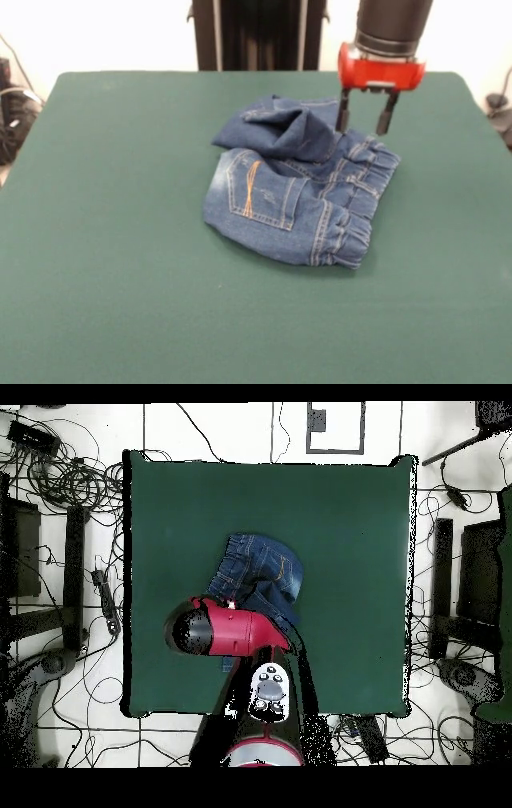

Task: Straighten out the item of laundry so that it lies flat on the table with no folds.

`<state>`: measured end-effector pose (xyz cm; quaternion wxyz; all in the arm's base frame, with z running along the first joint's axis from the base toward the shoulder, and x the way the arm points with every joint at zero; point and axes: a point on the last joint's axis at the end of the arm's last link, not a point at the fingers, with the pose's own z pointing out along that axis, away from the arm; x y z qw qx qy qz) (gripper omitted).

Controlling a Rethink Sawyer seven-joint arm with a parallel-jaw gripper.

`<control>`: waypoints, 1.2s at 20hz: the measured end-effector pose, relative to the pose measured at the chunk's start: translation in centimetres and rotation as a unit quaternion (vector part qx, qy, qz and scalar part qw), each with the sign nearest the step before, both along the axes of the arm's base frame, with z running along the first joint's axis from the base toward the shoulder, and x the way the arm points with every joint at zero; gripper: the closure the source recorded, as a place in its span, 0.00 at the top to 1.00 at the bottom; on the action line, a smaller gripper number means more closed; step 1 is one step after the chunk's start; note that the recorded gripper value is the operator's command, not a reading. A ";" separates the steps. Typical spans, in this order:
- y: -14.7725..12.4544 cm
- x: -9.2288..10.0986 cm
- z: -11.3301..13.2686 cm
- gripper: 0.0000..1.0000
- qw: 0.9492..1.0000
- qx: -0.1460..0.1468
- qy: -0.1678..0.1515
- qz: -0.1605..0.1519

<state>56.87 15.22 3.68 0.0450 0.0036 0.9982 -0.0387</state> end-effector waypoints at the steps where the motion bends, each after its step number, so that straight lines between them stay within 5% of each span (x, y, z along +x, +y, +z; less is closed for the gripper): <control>1: -0.4 0.9 0.2 1.00 1.000 -0.002 -0.006 -0.019; 12: -2.3 3.9 1.4 1.00 0.991 -0.002 -0.032 -0.127; 24: -0.1 2.8 -5.3 1.00 0.985 0.001 0.007 -0.173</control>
